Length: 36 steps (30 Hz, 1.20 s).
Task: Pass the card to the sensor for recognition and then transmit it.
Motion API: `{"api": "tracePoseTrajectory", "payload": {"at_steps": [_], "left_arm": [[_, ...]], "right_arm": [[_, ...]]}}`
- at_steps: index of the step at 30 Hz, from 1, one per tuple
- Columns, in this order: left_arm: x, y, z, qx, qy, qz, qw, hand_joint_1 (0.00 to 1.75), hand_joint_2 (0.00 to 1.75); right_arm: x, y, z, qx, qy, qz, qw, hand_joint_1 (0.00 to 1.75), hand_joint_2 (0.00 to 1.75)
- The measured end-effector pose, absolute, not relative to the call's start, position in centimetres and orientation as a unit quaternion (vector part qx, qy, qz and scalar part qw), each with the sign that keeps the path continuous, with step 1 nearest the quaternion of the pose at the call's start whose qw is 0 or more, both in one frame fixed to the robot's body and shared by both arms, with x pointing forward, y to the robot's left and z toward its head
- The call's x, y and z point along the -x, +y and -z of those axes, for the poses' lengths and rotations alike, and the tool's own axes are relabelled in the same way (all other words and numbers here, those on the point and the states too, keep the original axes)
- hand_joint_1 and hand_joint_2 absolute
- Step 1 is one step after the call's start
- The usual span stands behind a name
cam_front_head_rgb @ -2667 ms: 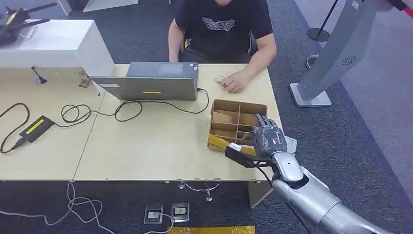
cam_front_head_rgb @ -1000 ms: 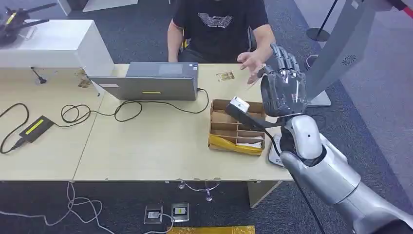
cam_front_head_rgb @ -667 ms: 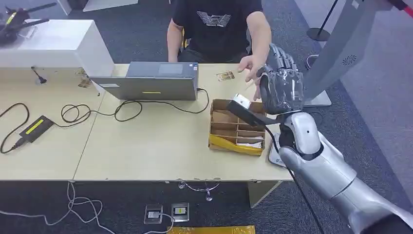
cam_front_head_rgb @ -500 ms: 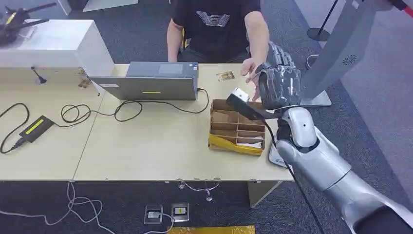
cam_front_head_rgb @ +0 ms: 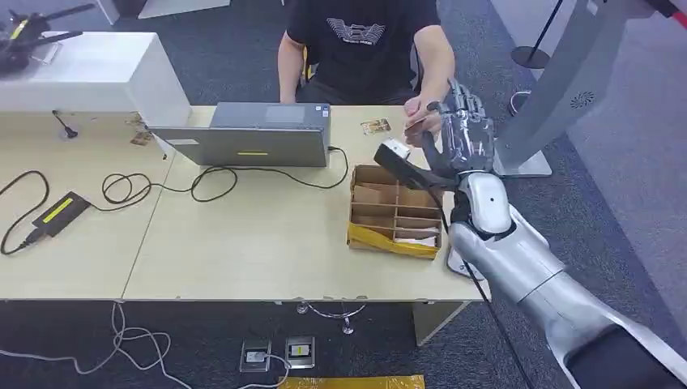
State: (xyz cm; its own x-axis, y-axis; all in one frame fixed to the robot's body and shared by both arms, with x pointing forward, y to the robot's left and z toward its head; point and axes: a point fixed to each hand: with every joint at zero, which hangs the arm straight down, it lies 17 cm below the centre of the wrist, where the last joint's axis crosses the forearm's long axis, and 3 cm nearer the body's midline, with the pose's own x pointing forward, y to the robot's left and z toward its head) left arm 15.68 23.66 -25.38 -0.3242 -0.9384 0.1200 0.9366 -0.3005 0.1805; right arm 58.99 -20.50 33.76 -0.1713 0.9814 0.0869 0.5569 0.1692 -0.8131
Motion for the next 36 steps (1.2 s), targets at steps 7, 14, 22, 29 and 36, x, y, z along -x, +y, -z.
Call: {"api": "tracePoseTrajectory", "payload": {"at_steps": [7,14,22,29,36], "left_arm": [[-15.6,24.8,25.4,-0.003,-0.107,0.806,0.583,0.0,0.0],[-15.7,25.1,25.5,-0.007,-0.11,0.803,0.585,0.0,0.0],[-14.3,25.9,26.1,-0.011,-0.107,0.795,0.597,0.0,0.0],[-13.9,26.4,26.2,-0.012,-0.101,0.791,0.604,0.0,0.0],[-12.2,27.0,26.6,-0.006,-0.094,0.784,0.613,0.0,0.0]], "right_arm": [[-59.4,-21.0,-32.8,0.568,-0.675,-0.335,0.333,0.0,0.0],[-59.8,-22.2,-32.1,0.575,-0.656,-0.336,0.354,0.0,0.0],[-60.8,-32.0,-31.3,0.573,-0.628,-0.253,0.462,0.0,0.0],[-60.2,-38.7,-30.1,0.6,-0.576,-0.207,0.516,0.0,0.0],[-56.2,-50.9,-22.9,0.552,-0.512,-0.079,0.653,0.0,0.0]]}}
